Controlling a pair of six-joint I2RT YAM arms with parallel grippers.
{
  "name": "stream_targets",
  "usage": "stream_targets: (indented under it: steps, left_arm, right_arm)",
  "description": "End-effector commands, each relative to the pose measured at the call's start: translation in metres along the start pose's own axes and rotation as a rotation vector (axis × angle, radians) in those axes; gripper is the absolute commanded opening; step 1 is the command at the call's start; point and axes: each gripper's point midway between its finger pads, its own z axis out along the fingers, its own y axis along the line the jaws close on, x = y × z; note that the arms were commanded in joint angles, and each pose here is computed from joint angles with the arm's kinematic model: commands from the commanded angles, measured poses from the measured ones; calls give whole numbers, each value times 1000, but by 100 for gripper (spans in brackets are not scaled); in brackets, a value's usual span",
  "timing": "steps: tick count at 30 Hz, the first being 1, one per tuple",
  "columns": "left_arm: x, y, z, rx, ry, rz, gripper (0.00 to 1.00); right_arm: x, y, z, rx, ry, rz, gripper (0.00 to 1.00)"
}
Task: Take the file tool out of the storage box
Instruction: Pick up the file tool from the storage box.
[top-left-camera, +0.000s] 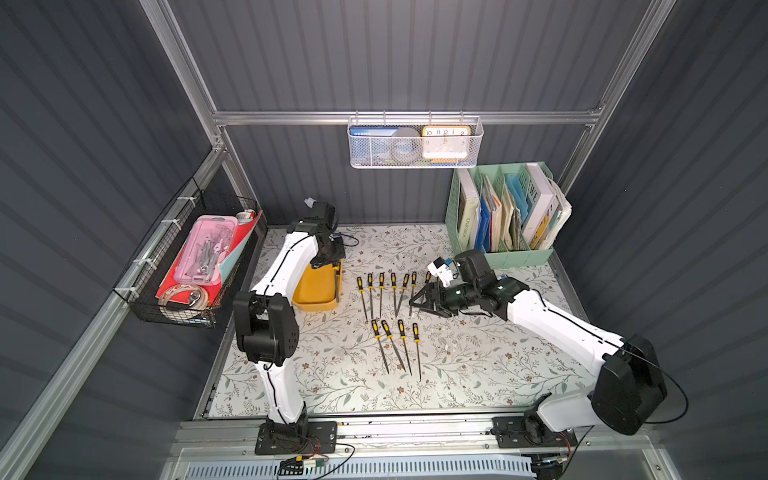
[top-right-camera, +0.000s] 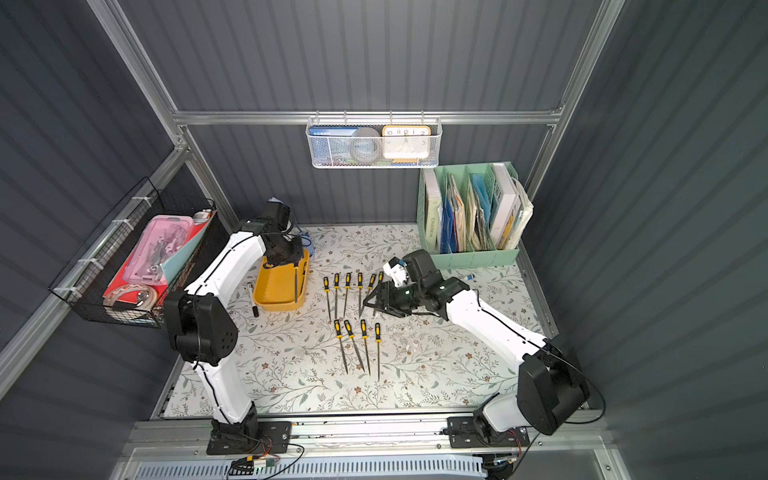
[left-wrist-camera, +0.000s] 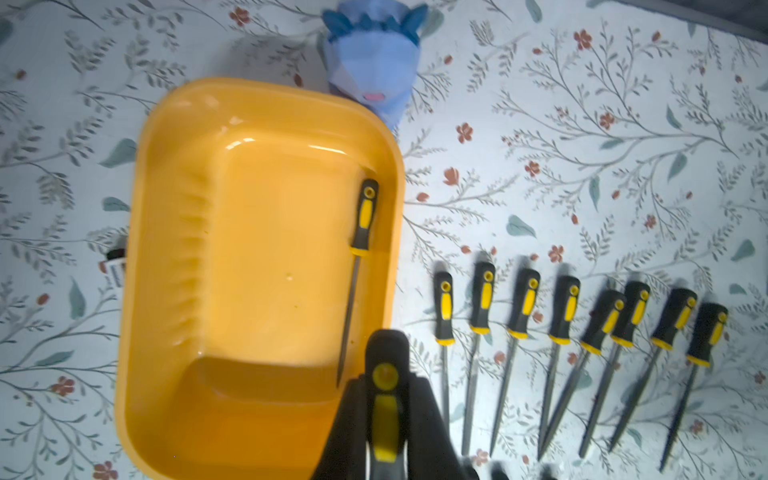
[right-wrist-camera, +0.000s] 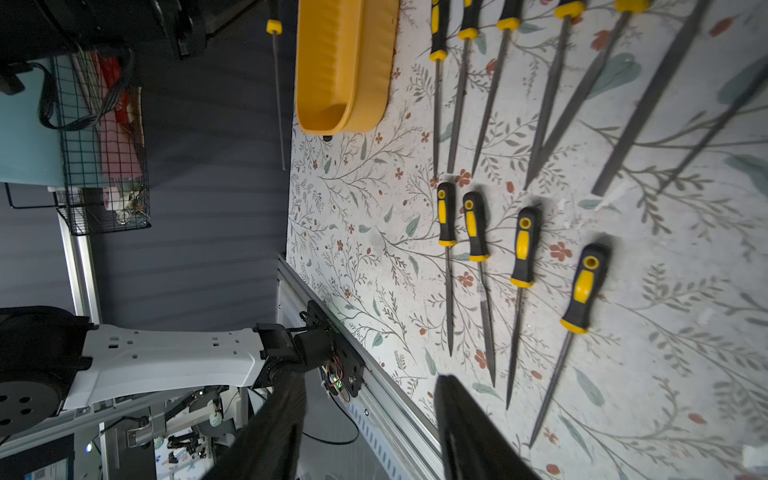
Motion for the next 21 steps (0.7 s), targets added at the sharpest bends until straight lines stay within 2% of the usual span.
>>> stream_targets:
  steps: [1,9,16,21]
  left_arm:
    - [3,-1,-14,33,-22,-59,0]
    - [12,1,-19,33,-10,-49,0]
    - [13,-1,-23,46,-5,-34,0]
    - [10,-2,-28,48,-17,-31,0]
  right_arm:
    - [-1,13,18,-28,7,-6,58]
    - [2,42,61,-83,55,-24,61]
    - [-32,77,84,-150,27,-66,63]
    - [-43,91,106,-179,40,-76,63]
